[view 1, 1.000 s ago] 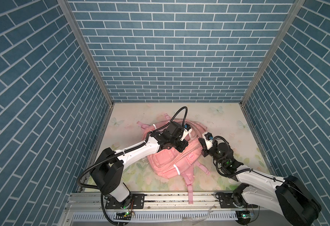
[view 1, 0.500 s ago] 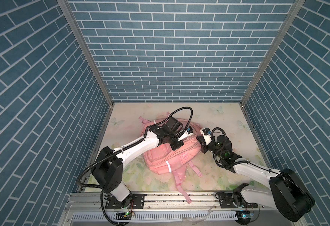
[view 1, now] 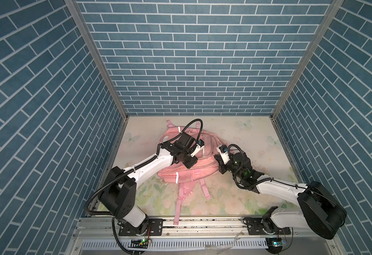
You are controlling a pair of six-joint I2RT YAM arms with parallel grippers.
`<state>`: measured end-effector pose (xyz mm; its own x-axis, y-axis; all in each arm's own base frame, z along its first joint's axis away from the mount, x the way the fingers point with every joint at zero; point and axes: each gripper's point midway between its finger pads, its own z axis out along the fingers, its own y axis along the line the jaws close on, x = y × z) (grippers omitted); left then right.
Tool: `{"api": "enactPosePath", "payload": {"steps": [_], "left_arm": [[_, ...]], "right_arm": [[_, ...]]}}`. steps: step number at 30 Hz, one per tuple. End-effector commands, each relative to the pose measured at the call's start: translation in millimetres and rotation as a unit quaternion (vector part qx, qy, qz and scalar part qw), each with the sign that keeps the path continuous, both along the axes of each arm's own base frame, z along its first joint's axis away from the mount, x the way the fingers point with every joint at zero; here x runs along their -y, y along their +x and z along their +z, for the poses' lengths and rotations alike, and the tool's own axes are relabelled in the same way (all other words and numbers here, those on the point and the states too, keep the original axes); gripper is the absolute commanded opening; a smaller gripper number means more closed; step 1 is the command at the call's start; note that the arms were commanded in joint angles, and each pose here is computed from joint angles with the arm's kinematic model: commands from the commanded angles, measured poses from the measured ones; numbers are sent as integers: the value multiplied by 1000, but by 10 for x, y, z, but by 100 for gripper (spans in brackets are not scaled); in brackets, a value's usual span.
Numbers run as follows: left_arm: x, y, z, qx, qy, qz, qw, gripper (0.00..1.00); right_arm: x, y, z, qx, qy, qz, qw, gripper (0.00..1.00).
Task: Pack the student bag
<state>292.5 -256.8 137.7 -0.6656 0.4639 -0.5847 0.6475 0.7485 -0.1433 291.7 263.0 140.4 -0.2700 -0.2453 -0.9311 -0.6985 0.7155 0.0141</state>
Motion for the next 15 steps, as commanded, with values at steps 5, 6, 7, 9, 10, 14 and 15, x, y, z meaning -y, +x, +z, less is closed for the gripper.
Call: {"api": "enactPosePath", "payload": {"steps": [5,6,7,9,10,14,15], "left_arm": [[4,-16,474,-106,-330,326,880,55],[-4,-23,526,-112,-366,349,856,55],[-14,-51,533,-122,-393,373,832,56],[5,-96,538,-135,-437,402,793,57],[26,-121,529,-145,-457,418,772,58],[143,-195,479,-165,-505,453,717,60],[171,-196,486,-165,-516,458,705,60]], "right_arm": [[-109,-63,-43,4,-12,38,999,0],[-121,-81,-44,6,-13,44,999,0],[-129,-98,-52,7,-15,50,999,0],[-147,-130,-66,9,-18,61,998,0],[-155,-145,-68,10,-20,66,998,0],[-174,-196,-78,14,-22,81,996,0],[-178,-208,-78,15,-22,84,996,0]]}}
